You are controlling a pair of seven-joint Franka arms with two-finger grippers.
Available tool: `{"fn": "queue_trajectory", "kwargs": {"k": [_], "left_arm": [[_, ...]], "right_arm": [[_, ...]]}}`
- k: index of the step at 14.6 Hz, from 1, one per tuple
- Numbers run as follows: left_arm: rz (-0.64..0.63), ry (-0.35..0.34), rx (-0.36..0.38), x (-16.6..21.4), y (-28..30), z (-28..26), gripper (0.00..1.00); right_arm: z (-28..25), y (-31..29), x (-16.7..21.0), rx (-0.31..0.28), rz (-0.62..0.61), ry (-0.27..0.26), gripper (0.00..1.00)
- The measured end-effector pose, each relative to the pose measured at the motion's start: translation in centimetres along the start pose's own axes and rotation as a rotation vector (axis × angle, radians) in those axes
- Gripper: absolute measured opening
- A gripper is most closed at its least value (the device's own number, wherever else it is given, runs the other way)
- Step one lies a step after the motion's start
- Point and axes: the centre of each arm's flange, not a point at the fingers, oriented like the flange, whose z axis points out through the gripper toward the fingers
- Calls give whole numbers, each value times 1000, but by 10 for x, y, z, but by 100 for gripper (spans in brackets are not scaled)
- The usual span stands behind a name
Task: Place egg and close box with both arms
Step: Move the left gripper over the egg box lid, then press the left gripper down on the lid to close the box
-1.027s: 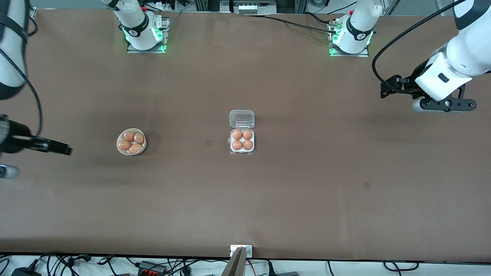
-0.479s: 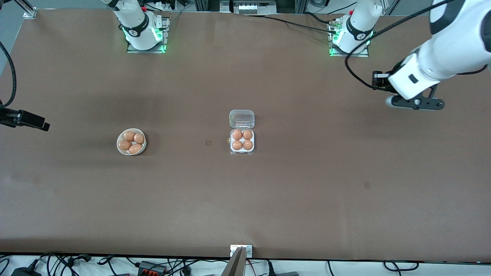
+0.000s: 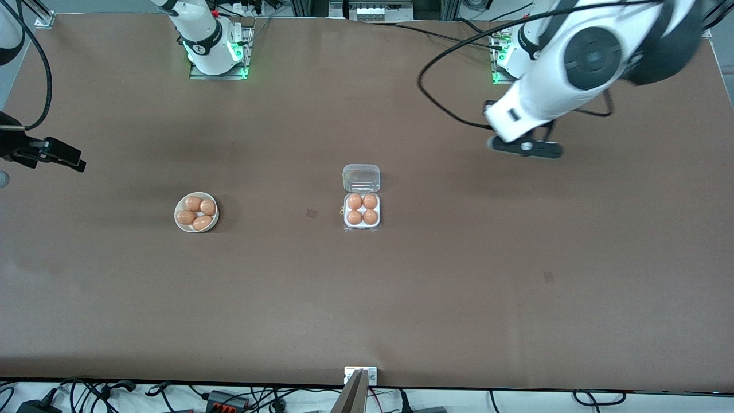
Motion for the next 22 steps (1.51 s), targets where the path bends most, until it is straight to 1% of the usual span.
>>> {"fn": "queue_trajectory", "kwargs": {"k": [2,4,6,8,11,15,17,18,22], "left_arm": [[-15,0,-11,11,31,20,3],[-59,0,-21,11,75,41,1],[-72,8,-23,1,124,72,1],[-49,30,-28,-12,157,102,1],[-29,90,-64,-18,181,131,1],[-19,177,-117,-24,218,184,1],[-8,229,-103,-18,232,211,1],[-2,241,-96,-15,238,226,1],[23,310,-105,0,257,280,1]], "right_arm": [[-2,-1,-5,0,-2,1,100],[1,-3,-8,1,-5,-7,100],[6,-4,-10,1,-7,-18,100],[7,-4,-10,1,-8,-20,100],[6,-4,-10,1,-8,-17,100],[8,-5,-10,1,-9,-21,100],[10,-5,-9,1,-9,-24,100],[13,-6,-8,1,-10,-29,100],[19,-10,-5,1,-17,-38,100]]}}
